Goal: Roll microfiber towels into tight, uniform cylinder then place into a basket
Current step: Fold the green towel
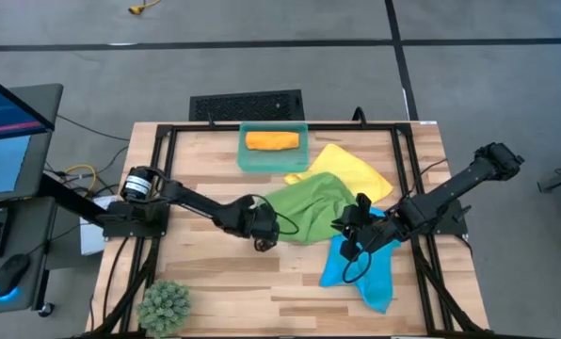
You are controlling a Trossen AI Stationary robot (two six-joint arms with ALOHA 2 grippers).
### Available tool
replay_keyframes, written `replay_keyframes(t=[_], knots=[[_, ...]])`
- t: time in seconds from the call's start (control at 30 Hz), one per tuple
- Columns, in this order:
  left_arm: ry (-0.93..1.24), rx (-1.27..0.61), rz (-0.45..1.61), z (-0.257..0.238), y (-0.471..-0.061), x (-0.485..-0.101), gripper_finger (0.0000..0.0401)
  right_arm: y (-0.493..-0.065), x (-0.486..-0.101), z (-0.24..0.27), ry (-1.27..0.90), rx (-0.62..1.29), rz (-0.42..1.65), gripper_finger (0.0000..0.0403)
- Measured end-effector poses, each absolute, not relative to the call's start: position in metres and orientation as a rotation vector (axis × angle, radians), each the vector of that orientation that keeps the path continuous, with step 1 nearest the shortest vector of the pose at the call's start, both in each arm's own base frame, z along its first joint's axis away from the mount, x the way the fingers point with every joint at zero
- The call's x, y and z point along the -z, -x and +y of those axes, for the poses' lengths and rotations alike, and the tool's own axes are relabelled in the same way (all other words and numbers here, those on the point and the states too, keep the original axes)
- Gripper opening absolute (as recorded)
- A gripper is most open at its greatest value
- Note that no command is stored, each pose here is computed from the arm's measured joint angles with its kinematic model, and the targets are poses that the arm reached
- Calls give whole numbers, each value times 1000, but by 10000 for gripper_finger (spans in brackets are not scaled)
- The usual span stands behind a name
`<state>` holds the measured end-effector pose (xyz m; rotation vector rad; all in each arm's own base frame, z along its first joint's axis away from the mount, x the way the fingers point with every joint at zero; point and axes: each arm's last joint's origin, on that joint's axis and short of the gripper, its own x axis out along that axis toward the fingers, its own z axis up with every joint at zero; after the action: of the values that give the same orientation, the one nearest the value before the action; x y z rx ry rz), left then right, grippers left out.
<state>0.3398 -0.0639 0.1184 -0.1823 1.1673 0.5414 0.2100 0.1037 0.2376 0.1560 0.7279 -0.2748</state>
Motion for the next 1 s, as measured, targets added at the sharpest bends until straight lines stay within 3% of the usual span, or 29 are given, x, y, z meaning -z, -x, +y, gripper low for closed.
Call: replay_keyframes(t=[0.5,1.0], knots=[[316,-476,1208,-160,-299,-117,118,-210,-237,104,-172,279,729,70],[441,-452,1181,-231,-248,-117,118,-233,-193,117,-71,266,835,70]])
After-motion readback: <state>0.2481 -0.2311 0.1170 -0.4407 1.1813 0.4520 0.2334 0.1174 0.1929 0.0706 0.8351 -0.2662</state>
